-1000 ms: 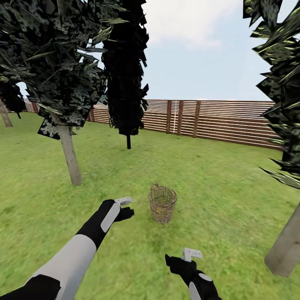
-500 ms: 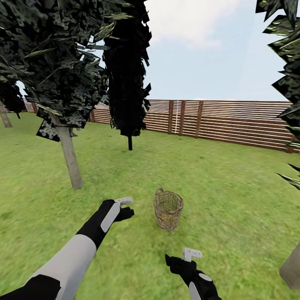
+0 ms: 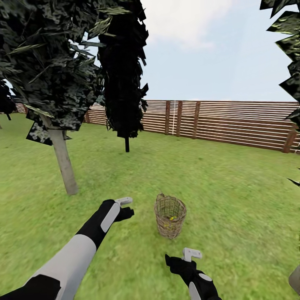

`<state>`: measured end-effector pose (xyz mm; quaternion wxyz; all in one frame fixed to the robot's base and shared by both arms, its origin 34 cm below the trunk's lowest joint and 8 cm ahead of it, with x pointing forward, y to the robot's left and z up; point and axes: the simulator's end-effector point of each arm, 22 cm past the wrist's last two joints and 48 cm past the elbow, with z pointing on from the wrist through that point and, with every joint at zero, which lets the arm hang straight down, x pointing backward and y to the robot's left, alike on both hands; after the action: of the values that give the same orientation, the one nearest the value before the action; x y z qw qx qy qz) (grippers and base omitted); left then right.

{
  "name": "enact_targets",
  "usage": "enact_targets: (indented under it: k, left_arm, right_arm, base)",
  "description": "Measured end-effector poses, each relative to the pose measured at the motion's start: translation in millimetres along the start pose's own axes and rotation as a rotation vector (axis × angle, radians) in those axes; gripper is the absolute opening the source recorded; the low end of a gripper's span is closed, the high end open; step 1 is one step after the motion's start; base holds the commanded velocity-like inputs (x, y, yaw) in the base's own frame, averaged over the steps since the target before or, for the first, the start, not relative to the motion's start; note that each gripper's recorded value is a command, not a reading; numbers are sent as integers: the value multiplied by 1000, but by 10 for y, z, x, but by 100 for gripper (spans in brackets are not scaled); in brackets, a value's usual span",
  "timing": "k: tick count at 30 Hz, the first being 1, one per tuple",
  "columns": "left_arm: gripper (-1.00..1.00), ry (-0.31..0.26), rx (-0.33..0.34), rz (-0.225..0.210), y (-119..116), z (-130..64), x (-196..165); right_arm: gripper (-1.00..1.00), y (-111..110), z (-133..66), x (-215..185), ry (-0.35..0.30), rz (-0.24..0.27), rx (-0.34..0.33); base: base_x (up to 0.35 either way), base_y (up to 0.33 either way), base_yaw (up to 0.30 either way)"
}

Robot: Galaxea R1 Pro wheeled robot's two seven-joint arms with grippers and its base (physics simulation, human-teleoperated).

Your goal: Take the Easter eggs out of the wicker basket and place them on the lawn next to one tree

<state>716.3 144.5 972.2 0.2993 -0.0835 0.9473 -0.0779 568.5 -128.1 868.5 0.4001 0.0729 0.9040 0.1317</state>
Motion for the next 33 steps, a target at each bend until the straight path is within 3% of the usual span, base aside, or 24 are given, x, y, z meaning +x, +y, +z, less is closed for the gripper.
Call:
enact_targets:
  k: [24,33]
  left_arm:
    - [100,-16,5,2,-24,-86,-60]
    - [100,-17,4,2,-22,-93,-64]
  right_arm:
    - [100,28,-36,-74,-17,-4,-5]
    - [100,30,-39,-83,-20,-4,-5]
  base:
    - [283,169,-236]
    - [274,178,-42]
